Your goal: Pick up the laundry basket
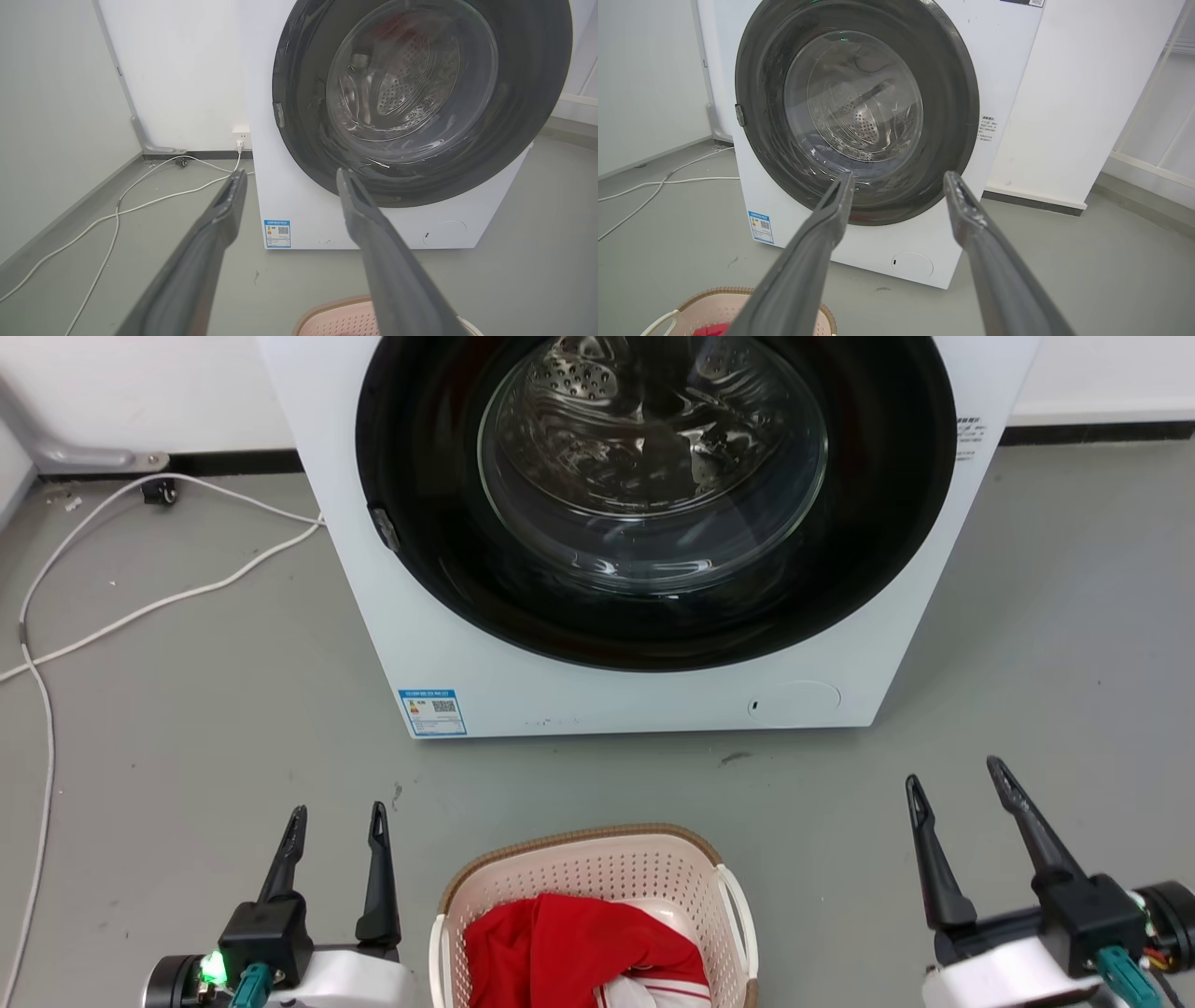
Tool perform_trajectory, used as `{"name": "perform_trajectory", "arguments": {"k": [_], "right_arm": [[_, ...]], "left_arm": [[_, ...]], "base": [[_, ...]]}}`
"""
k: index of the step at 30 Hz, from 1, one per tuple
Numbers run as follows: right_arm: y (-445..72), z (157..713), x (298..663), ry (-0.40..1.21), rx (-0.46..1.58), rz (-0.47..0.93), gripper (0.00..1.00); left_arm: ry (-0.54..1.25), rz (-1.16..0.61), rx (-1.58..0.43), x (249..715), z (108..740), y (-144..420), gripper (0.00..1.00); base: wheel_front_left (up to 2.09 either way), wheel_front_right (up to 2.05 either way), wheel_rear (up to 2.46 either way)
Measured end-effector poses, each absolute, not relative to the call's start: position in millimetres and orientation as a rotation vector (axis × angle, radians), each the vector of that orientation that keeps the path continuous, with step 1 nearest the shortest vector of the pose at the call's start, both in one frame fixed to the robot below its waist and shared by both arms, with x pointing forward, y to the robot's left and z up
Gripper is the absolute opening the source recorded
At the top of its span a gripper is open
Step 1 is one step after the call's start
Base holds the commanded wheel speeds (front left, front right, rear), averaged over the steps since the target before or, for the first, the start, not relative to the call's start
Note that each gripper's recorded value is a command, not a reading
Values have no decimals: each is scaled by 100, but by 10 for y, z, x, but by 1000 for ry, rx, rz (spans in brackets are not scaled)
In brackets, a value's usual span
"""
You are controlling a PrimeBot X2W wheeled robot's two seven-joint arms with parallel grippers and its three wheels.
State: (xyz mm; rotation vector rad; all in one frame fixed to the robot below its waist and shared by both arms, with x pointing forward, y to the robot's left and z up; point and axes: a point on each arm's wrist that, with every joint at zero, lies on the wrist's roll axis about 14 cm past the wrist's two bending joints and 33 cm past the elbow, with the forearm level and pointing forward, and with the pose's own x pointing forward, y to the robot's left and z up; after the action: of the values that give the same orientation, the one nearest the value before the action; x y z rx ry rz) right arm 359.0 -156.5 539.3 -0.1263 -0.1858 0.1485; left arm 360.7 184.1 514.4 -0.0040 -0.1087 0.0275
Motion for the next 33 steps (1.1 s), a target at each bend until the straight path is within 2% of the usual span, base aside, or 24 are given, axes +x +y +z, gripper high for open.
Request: {"name": "perform_trajectory", "arguments": {"k": [8,19,33], "right_arm": [[-1441,5230,3892,-140,-163,192,100],[-1134,4478,4331,65,-192,316,100],[-1029,3336,4509,382,-232,446,100]], "left_arm": [[32,-3,-34,3844,4698,1828,100],[292,-9,-47,4144,3864,1867,100],[598,59,-101,3982,2920,2017,100]], "base": [[0,0,0],[0,0,0],[0,0,0]]}}
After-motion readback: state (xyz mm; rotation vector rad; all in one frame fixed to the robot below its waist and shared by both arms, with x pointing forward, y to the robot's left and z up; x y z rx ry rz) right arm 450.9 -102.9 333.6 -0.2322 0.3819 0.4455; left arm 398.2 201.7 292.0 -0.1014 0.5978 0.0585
